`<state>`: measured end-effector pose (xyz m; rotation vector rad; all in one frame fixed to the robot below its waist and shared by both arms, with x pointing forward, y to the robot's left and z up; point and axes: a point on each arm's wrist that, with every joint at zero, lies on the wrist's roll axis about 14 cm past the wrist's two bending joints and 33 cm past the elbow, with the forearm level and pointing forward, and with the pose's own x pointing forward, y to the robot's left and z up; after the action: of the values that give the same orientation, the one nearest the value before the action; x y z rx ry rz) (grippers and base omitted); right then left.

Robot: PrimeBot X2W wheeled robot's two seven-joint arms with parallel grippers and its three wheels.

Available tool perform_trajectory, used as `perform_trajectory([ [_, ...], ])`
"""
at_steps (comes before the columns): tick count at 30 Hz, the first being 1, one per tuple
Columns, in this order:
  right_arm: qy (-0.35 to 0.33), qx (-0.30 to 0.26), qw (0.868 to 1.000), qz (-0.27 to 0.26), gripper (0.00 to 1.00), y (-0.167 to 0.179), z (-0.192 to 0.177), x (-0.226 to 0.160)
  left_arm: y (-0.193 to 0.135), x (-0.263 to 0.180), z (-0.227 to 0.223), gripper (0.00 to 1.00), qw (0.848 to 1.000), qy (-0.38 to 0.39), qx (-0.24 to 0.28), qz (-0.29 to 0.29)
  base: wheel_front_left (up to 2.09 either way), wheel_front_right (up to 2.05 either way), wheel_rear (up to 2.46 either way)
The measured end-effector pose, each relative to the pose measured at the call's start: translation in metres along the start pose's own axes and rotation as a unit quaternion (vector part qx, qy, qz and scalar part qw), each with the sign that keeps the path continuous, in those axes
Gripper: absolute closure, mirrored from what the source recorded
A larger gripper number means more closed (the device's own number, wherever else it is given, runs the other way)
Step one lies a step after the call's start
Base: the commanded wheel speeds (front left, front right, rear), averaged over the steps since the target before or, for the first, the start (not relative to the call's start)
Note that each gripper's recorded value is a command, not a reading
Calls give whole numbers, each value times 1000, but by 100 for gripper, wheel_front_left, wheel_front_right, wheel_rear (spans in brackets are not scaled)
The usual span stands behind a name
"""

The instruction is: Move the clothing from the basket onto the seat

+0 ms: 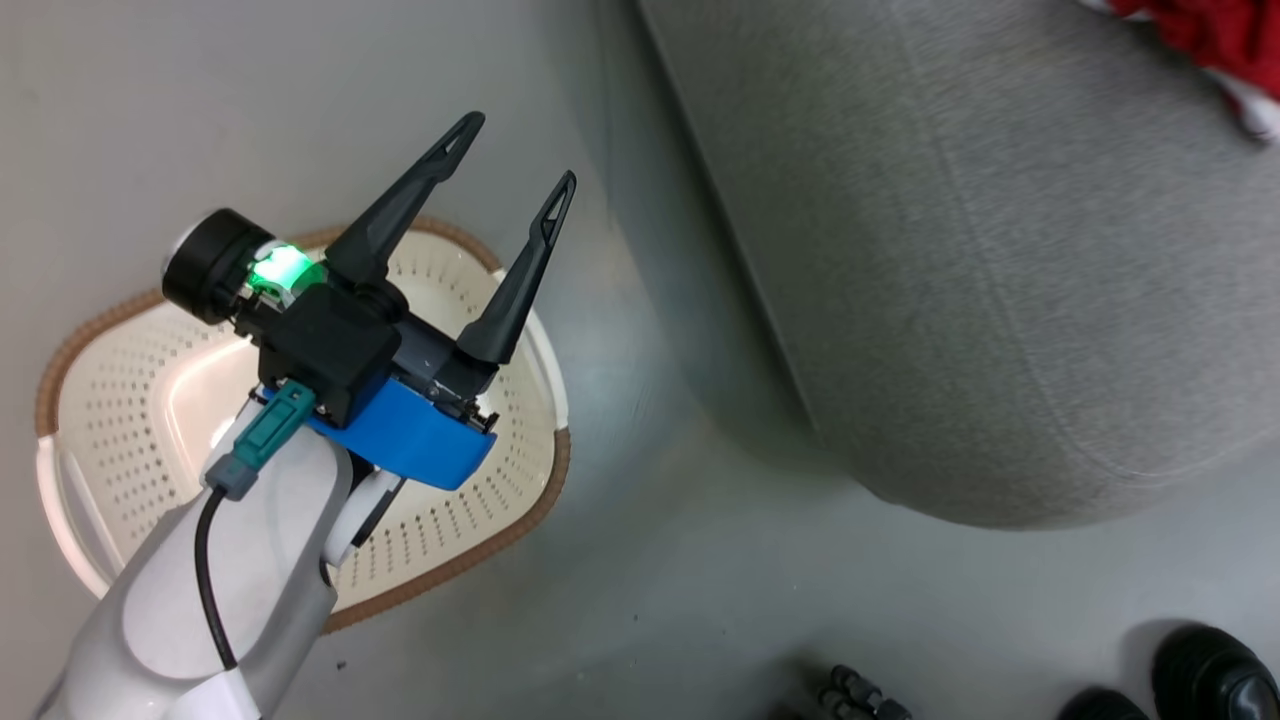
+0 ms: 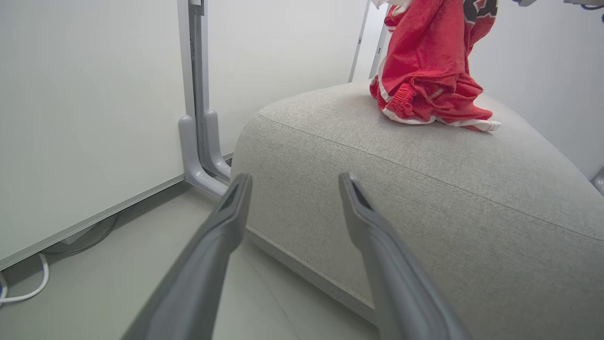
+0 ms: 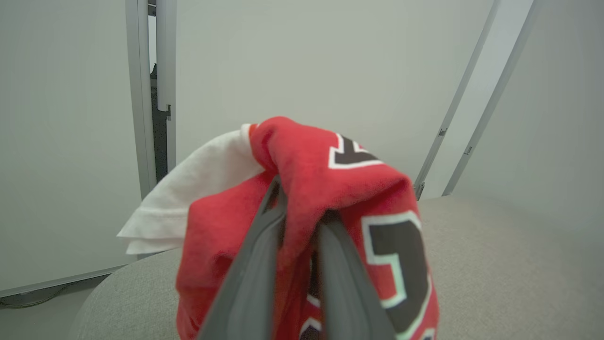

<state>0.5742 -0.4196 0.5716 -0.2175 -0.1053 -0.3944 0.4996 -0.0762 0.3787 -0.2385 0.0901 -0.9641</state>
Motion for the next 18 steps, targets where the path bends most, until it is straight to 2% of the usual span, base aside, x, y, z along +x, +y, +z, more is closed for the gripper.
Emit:
perform_trajectory([
  [5,79,4,997,-9,100,12,-82,-3,17,-7,-25,0,1000,14,-10,13,0,0,0],
  [8,118,12,993,-17,100,16,-119,-10,26,-11,-36,0,999,21,-15,25,0,0,0],
  [11,134,13,991,-23,100,15,-133,-15,29,-13,-40,0,999,25,-15,28,0,0,0],
  [17,135,14,990,-32,100,8,-132,-16,31,-14,-34,0,999,22,-10,31,0,0,0],
  [18,134,13,990,-32,78,7,-130,-16,30,-15,-33,0,999,22,-11,32,0,0,0],
])
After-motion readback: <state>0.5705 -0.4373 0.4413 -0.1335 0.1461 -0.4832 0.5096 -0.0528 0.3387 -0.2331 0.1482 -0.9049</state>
